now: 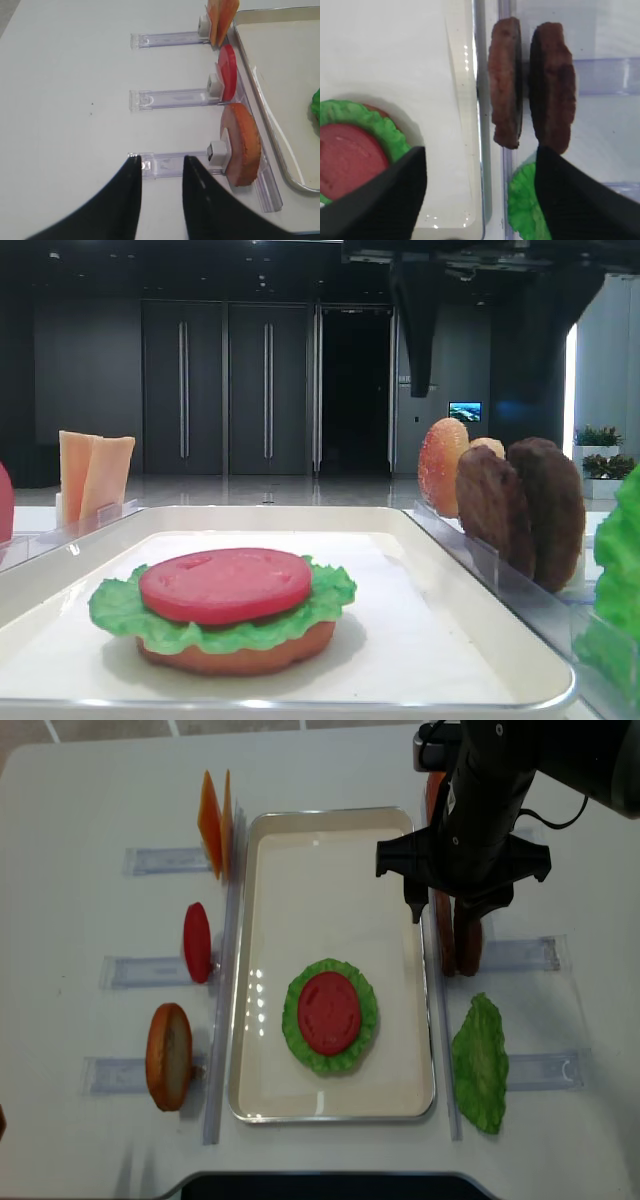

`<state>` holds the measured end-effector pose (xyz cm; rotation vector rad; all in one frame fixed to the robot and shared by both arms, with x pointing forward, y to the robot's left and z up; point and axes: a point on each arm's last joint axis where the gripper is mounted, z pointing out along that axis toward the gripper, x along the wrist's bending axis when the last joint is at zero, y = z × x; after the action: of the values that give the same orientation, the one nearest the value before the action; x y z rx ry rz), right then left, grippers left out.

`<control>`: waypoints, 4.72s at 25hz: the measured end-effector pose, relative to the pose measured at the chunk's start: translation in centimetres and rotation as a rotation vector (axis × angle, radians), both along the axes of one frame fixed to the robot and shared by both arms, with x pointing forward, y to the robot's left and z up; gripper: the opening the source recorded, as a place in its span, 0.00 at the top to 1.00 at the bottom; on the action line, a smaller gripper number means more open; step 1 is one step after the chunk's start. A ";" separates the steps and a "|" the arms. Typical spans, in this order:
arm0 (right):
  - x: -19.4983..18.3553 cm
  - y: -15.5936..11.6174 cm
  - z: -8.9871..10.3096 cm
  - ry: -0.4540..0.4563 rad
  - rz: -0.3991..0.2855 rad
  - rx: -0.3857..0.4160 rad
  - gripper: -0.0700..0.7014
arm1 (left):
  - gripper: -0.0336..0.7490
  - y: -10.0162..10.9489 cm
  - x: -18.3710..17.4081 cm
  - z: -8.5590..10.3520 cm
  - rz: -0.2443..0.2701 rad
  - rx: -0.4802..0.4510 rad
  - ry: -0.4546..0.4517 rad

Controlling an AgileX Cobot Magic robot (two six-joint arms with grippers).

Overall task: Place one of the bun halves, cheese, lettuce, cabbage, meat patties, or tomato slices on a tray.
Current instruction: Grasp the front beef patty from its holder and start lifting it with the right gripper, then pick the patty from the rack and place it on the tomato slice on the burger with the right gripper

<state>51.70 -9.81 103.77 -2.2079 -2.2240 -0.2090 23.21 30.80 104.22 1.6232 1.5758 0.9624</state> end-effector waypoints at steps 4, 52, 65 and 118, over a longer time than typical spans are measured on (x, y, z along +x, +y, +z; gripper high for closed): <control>0.4 0.3 0.1 -0.039 -0.002 0.031 0.30 | 0.68 0.0 0.0 0.0 0.000 0.000 0.000; 1.8 1.0 -3.6 -0.006 0.050 -0.041 0.30 | 0.68 0.0 0.0 0.0 0.000 0.000 0.000; 2.5 0.7 -5.6 0.011 0.086 -0.132 0.40 | 0.68 0.0 0.0 0.0 0.000 0.000 0.000; -2.2 -0.2 3.6 -0.049 0.089 0.081 0.73 | 0.68 0.0 0.0 0.0 0.000 0.000 0.000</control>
<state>49.54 -9.98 107.32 -2.0807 -2.2888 -0.3489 23.21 30.80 104.22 1.6232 1.5758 0.9624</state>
